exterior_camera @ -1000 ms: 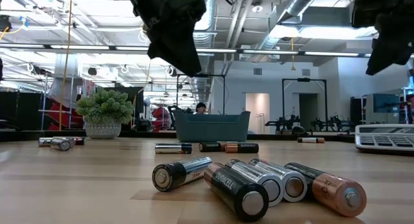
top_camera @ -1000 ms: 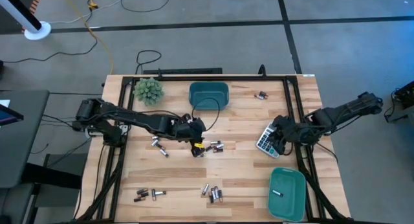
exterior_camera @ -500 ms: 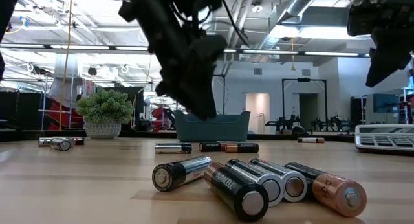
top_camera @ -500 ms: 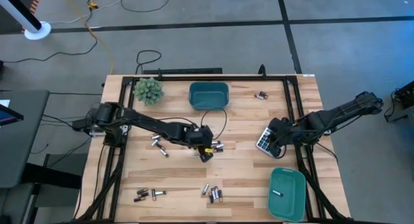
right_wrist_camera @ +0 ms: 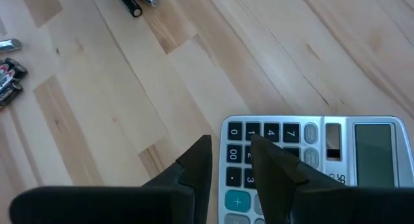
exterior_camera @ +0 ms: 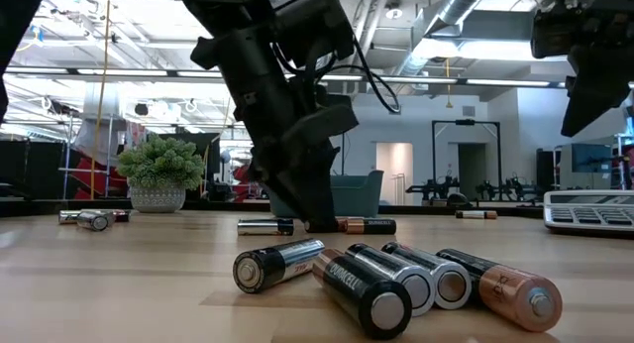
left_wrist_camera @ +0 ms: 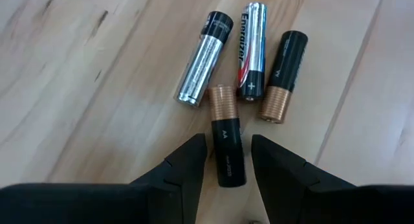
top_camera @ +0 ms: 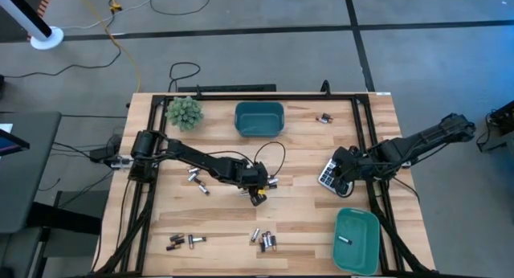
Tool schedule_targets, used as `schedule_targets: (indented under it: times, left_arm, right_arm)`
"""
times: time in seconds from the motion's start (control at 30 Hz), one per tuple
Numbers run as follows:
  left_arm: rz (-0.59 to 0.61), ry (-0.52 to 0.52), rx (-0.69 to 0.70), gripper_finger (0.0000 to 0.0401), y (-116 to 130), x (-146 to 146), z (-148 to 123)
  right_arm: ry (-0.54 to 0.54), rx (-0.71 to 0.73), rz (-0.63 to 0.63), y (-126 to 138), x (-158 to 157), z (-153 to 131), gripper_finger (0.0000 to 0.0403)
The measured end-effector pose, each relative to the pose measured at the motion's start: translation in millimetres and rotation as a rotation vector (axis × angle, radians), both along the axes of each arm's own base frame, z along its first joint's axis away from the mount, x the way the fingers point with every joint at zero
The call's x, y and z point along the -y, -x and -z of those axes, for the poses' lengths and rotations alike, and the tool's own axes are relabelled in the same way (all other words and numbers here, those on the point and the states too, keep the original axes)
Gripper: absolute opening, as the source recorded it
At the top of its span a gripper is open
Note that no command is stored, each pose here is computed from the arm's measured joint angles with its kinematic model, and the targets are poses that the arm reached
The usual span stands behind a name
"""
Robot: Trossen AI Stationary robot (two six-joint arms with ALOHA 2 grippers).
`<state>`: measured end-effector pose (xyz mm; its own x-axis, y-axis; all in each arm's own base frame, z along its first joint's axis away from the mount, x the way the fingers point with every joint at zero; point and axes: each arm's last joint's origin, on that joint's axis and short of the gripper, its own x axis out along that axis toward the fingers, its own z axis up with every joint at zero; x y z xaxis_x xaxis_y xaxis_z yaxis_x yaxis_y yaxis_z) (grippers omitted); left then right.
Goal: Sort batteries
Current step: Put the black battery into the blue bin
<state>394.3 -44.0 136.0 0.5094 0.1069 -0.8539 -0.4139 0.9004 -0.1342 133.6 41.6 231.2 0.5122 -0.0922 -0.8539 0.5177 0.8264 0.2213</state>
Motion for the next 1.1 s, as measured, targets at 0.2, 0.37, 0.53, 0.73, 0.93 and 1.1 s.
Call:
schedule_targets:
  times: [0.2,0.37,0.53,0.73,0.93,1.1]
  left_arm:
    - [0.006,-0.033,-0.034,0.0109,1,0,7]
    - [0.036,-0.063,-0.102,0.0043,5,-1,14]
    - [0.034,-0.063,-0.112,0.0040,7,-1,13]
    - [0.014,-0.046,-0.074,0.0040,14,-2,-12]
    - [0.020,-0.092,0.045,0.0040,35,-8,-79]
    - [-0.015,-0.165,0.163,0.0040,58,-26,-130]
  right_arm:
    - [-0.001,0.002,0.000,0,0,0,0.0123]
    - [-0.001,0.001,-0.001,0,0,0,0.0123]
    - [0.004,0.000,-0.008,0,0,0,0.0123]
    - [0.008,0.000,-0.016,0,0,0,0.0123]
    - [0.008,0.007,-0.019,-1,0,-1,0.0123]
    - [0.007,0.008,-0.013,-1,0,-1,0.0123]
